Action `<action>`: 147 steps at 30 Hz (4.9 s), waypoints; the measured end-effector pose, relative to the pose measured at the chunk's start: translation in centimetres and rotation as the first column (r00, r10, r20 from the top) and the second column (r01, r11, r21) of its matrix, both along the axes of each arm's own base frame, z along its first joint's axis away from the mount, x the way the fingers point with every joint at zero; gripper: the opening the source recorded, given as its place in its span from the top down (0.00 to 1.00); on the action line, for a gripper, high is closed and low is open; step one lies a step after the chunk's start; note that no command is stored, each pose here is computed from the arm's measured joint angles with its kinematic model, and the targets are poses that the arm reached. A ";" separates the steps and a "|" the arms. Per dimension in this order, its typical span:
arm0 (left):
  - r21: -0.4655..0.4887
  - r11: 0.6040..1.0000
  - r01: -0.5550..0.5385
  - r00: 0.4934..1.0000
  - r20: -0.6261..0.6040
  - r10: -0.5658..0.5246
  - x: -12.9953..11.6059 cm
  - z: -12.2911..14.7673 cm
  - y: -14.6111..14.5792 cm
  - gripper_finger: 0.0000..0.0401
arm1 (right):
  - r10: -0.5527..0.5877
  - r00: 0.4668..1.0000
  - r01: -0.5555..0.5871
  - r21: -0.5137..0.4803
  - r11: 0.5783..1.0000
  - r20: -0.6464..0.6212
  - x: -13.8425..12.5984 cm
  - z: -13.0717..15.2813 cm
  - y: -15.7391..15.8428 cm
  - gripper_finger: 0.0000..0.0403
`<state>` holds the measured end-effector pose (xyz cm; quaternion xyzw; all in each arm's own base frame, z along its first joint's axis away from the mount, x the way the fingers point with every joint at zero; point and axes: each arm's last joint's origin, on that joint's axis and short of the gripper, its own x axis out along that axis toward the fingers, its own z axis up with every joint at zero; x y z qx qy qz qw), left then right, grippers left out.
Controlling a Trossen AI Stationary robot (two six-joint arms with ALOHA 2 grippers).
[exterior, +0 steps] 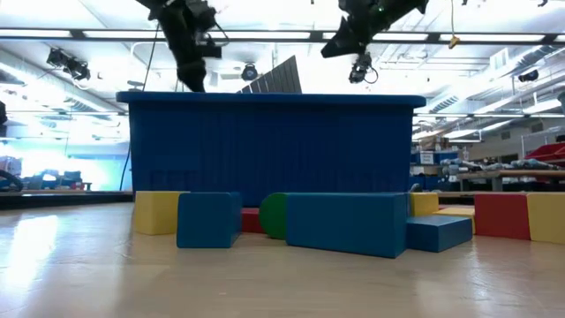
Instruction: Sort Items/Unsort Items
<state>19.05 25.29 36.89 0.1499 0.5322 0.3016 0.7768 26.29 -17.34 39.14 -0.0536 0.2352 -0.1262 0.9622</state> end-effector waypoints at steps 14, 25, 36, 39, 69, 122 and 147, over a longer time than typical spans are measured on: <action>0.117 0.992 0.042 0.987 -0.161 -0.022 0.8 -1.2 2.3 0.45 | 0.018 1.000 -0.018 -0.022 1.000 -0.006 0.2 0.0 0.3 0.69; 0.087 0.996 -0.017 0.997 -0.069 0.023 1.3 -0.7 1.9 0.46 | 0.111 0.990 -0.110 -0.015 0.994 0.090 2.6 0.4 2.6 0.71; -0.132 0.989 0.067 0.949 0.313 -0.022 1.2 1.8 -0.8 0.46 | -0.058 0.908 0.182 -0.265 0.947 0.416 5.5 0.5 -3.9 0.98; -0.165 0.980 0.109 0.928 0.369 -0.041 1.3 1.9 -0.9 0.46 | -0.051 0.907 0.176 -0.267 0.947 0.417 7.0 -1.2 -6.4 0.98; -0.138 0.984 0.113 0.910 0.413 -0.046 1.7 2.1 -0.6 0.46 | -0.343 0.924 0.362 -0.096 0.927 0.170 9.3 -4.6 -17.0 1.00; -0.089 0.978 0.188 0.964 0.208 -0.166 5.6 -5.4 -3.2 0.46 | 0.164 0.984 -0.148 -0.198 0.969 0.067 15.1 -2.2 1.3 1.00; 0.049 0.995 0.088 0.971 0.218 -0.096 5.7 -5.9 -2.2 0.46 | 0.107 0.987 -0.091 -0.135 0.987 0.119 12.8 -6.4 -3.1 1.00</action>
